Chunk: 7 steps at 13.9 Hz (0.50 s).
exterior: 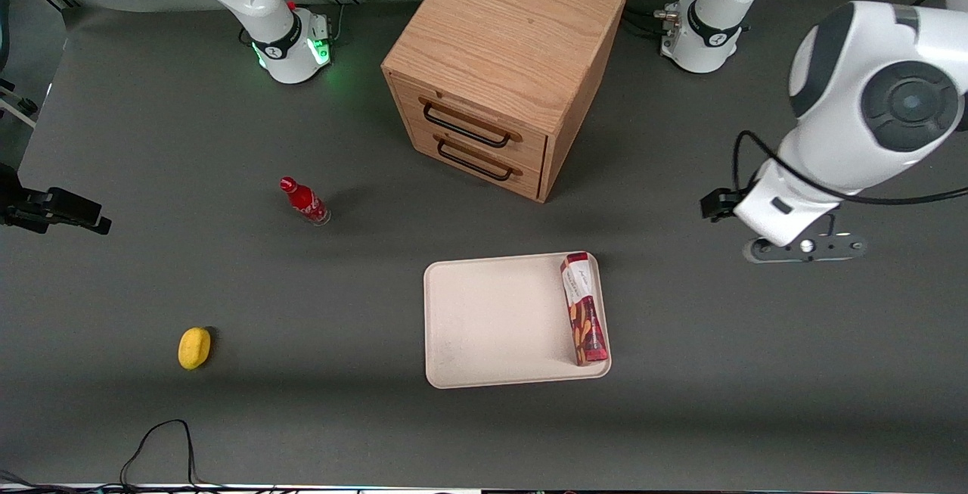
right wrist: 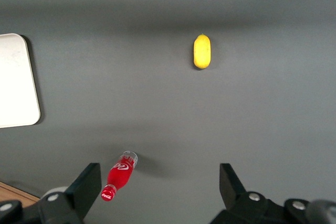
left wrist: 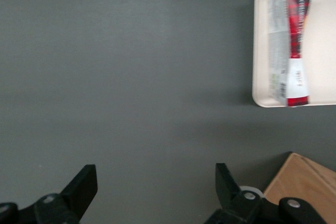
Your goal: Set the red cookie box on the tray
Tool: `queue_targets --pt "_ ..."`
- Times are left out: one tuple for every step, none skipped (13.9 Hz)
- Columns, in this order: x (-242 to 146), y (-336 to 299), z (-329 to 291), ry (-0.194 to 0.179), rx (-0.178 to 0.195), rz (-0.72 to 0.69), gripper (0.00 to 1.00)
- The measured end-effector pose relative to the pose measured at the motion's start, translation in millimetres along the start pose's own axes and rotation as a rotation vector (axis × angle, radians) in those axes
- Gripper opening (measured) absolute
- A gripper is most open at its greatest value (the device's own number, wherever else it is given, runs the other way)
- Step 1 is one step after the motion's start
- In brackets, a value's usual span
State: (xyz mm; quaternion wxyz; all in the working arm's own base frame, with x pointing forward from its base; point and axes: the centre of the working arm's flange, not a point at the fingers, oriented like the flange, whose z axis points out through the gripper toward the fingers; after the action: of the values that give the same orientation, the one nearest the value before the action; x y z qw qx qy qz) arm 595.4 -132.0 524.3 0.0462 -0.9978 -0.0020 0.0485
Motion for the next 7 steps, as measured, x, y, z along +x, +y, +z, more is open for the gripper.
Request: queue_targets --pt "-1.5 -20.3 0.4 0.003 -0.003 0.014 1.0" --pt "-2.7 -40.1 -0.5 0.008 -0.006 0.023 1.0" --pt "-3.2 -57.9 -1.6 0.012 -0.009 0.022 1.0" --pt "-3.4 -71.3 -3.1 0.02 -0.012 0.017 1.0" --pt "-3.1 -79.0 -4.3 0.032 -0.014 0.012 1.0" --pt "-1.5 -83.6 -5.2 0.048 -0.017 0.005 1.0" --pt "0.0 -87.8 -5.8 0.061 -0.02 -0.002 1.0"
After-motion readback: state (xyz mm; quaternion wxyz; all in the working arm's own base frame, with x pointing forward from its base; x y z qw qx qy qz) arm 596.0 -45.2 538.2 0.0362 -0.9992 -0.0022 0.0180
